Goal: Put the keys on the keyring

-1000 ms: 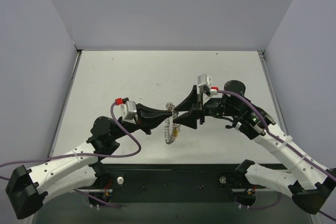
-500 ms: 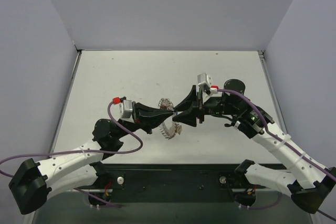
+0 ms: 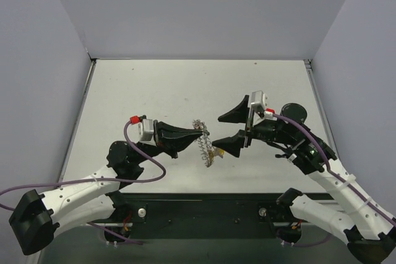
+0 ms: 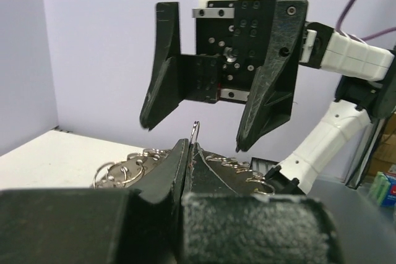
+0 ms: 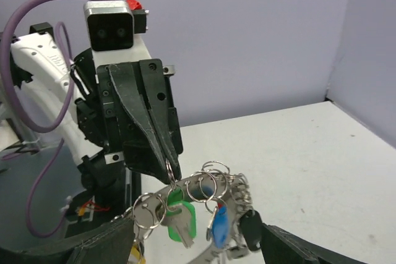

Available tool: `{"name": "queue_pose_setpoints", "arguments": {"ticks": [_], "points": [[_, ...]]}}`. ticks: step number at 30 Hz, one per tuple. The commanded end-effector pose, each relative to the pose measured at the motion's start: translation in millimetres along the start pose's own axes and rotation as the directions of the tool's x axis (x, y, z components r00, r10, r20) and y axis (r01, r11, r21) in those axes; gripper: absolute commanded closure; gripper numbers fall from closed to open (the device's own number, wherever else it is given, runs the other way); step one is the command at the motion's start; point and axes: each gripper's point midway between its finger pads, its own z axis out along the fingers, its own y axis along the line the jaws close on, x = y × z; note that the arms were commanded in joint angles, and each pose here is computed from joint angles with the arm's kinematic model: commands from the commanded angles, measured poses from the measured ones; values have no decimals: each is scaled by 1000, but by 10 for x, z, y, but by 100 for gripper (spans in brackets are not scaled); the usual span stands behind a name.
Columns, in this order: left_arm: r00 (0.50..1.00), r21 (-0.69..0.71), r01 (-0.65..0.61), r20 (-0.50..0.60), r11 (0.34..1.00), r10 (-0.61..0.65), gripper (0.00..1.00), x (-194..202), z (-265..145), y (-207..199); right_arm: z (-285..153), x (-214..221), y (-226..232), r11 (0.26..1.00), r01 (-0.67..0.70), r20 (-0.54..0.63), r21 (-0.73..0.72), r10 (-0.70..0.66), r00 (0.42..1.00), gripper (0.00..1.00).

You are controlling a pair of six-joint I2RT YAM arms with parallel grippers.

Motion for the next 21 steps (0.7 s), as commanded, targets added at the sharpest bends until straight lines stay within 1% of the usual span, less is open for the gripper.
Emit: {"name": "queue_pose_setpoints", "arguments": {"ticks": [1,2,4,5,7,8,9,11,13,14,15,17,18,21], "points": [[994,-53,-100,43,994,103,100,-241,16,80,-193,-216,-166,986,81,98,147,-96,991,16],[994,-79,-108,8,991,109,100,-158,-5,144,-207,-203,-192,983,79,99,165,-96,990,15],[993,-98,-116,-17,988,115,100,-97,-51,179,-219,-159,-243,979,73,95,192,-92,991,14],[992,-118,-120,-46,986,116,100,0,-107,226,-218,-142,-262,978,68,91,199,-88,992,14],[992,-140,-116,-62,983,108,100,56,-185,247,-201,-92,-294,977,59,81,206,-77,994,13],[991,-173,-108,-93,979,93,100,184,-275,309,-191,-63,-311,976,53,75,210,-70,995,13],[992,-183,-109,-88,977,94,100,162,-325,295,-181,-52,-319,977,50,73,209,-66,995,13],[989,-231,-103,-130,968,74,100,289,-458,358,-149,1,-335,979,43,61,201,-56,997,13],[987,-270,-110,-144,957,73,100,302,-598,374,-126,40,-347,980,14,57,200,-26,998,13],[981,-311,-111,-184,944,55,100,387,-693,434,-117,69,-348,980,7,51,197,-17,999,13],[984,-318,-117,-164,941,67,100,298,-742,397,-111,67,-346,981,7,54,193,-18,998,13],[980,-374,-128,-190,919,59,100,319,-861,463,-97,104,-361,981,-5,50,193,-5,999,12],[982,-389,-133,-175,911,69,100,251,-895,466,-89,112,-360,982,-8,49,190,-1,999,12],[978,-436,-149,-198,888,66,100,309,-968,559,-63,155,-383,982,-19,43,188,11,999,12]]}}
